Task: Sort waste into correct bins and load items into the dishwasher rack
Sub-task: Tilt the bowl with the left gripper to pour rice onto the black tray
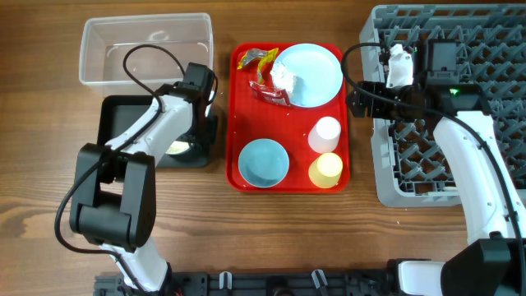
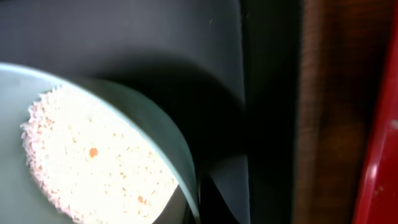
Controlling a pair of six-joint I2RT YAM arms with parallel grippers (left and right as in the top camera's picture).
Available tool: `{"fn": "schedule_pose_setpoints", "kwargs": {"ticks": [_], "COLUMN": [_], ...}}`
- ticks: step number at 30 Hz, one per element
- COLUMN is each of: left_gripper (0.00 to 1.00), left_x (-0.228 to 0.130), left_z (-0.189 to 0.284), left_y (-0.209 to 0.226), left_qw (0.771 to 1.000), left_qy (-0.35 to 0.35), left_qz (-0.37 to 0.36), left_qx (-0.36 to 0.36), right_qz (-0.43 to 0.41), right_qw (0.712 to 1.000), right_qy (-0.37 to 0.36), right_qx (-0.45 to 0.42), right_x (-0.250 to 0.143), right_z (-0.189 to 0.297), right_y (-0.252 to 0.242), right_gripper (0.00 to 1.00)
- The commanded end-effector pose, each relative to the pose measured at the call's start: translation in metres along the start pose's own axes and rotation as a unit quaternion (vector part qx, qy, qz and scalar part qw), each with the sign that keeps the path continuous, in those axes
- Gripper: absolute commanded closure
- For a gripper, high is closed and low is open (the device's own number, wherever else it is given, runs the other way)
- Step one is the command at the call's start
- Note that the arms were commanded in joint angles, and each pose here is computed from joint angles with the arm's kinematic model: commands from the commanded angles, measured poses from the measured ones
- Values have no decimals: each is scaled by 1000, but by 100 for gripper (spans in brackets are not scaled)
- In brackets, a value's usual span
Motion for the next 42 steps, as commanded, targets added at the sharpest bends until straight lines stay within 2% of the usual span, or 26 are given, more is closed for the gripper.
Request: {"fn": "schedule_pose_setpoints", "kwargs": {"ticks": [1,5,10,15,22,25,28,30,36,40,42], "left_gripper": [96,96,96,96,96,96,96,96,96,96,96], "left_x": [9,14,15,20,15,18,24,25,29,33,34], "left_z": [36,93,115,129,135,117,118,116,132,151,156], "left_y": [-3,-8,27,47,59,61,53,52,50,50,50], "left_qw": [998,984,949,887,828,815,773,763,727,684,672], "left_qy": [-14,-37,-19,-19,-26,-5,-8,-4,-17,-28,-31], "left_qz": [64,96,164,172,183,199,184,188,181,179,178], "left_qx": [-25,-146,-267,-428,-529,-544,-607,-619,-662,-706,-719], "right_qz": [7,7,9,9,11,12,11,12,12,11,11], "right_qw": [1000,1000,1000,1000,1000,1000,1000,1000,1000,1000,1000], "right_qy": [-11,-11,-15,-17,-20,-23,-23,-22,-22,-22,-21], "right_qx": [-8,-8,-8,-8,-9,-9,-9,-9,-9,-9,-9], "right_x": [6,6,8,8,10,11,11,11,11,11,10], "right_z": [7,7,7,7,7,7,7,6,6,6,6], "right_y": [1,1,0,0,0,0,0,0,0,0,0], "right_gripper": [12,12,12,12,12,12,12,12,12,12,12]}}
Point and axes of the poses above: each gripper's point midway between its finger pads, its own z axis back along the fingers, its own y axis along the line the jaws close on, x = y × z, the point moved 2 cm from there along z, back along the fingers, and after that the axes turned 10 degrees about z, right-handed, at the moved point
